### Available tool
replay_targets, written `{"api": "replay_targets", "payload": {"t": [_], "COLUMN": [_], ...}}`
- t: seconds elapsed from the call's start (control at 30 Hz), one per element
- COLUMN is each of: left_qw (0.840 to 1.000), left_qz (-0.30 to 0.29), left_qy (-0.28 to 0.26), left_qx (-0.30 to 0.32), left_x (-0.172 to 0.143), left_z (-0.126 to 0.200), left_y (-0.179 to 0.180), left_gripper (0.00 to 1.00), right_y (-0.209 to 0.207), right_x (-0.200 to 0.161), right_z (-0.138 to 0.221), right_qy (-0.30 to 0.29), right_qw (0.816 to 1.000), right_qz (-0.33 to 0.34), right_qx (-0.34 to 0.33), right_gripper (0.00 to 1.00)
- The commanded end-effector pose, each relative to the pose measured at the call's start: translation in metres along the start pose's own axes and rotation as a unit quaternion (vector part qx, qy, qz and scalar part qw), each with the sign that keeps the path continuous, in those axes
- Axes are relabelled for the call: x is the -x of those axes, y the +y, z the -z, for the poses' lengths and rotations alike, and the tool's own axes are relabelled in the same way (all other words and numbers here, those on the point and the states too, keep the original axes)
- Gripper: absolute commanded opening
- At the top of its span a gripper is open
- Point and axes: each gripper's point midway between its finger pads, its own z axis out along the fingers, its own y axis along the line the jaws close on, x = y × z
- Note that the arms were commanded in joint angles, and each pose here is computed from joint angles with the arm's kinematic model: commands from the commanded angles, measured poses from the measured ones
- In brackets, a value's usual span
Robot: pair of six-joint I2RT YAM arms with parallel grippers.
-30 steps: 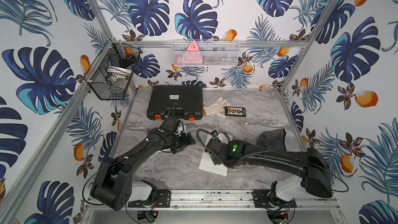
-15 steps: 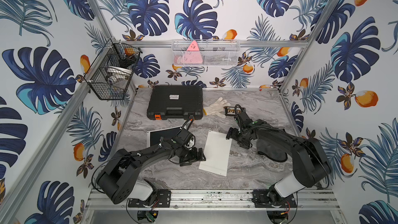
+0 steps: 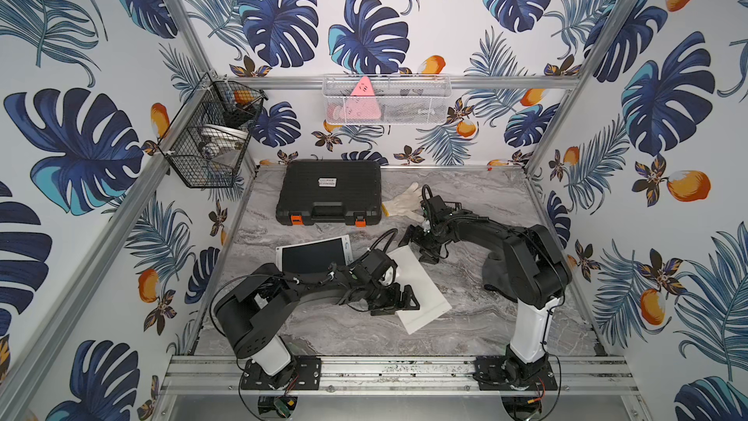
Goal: Wipe the drawing tablet
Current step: Adjust the drawing tablet at the center of the board, then pick up the cleaning item at the center of the board.
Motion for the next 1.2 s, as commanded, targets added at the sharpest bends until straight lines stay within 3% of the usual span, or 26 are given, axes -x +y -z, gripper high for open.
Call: {"api": "replay_targets", "payload": {"t": [0.0,0.27,0.43,0.53,0.63,0.77,0.87,1.0,1.17], "left_qw": [0.999,0.999,0.999,0.999,0.999,0.997,0.996,0.994,0.992], "left_qz": [0.024,-0.003,-0.006,-0.008,-0.014,-0.027,-0.017,0.012,0.039], "left_qy": [-0.004,-0.015,-0.016,-0.022,-0.04,-0.067,-0.08,-0.093,-0.099], "left_qx": [0.048,0.032,0.032,0.03,0.016,0.016,0.034,0.059,0.065], "left_x": [0.001,0.03,0.04,0.04,0.04,0.04,0.042,0.046,0.051], "left_z": [-0.015,-0.037,-0.043,-0.036,-0.017,0.016,0.039,0.066,0.09], "left_y": [0.014,-0.011,-0.018,-0.023,-0.04,-0.055,-0.042,-0.007,0.024], "left_gripper": [0.99,0.99,0.99,0.99,0.99,0.99,0.98,0.97,0.96], "right_y": [0.018,0.022,0.03,0.042,0.043,-0.023,-0.106,-0.201,-0.256], "right_x": [-0.012,-0.031,-0.03,-0.016,0.009,0.05,0.052,0.03,0.021], "right_z": [-0.006,-0.013,-0.004,0.026,0.076,0.163,0.21,0.228,0.212], "right_qy": [0.051,0.106,0.104,0.057,-0.034,-0.191,-0.243,-0.236,-0.214], "right_qw": [0.998,0.992,0.991,0.993,0.995,0.98,0.952,0.913,0.889], "right_qz": [0.014,0.028,0.047,0.078,0.093,-0.002,-0.127,-0.269,-0.334], "right_qx": [0.034,0.067,0.074,0.064,0.026,-0.064,-0.136,-0.199,-0.228], "right_gripper": [0.9,0.9,0.89,0.89,0.88,0.85,0.83,0.82,0.86]}}
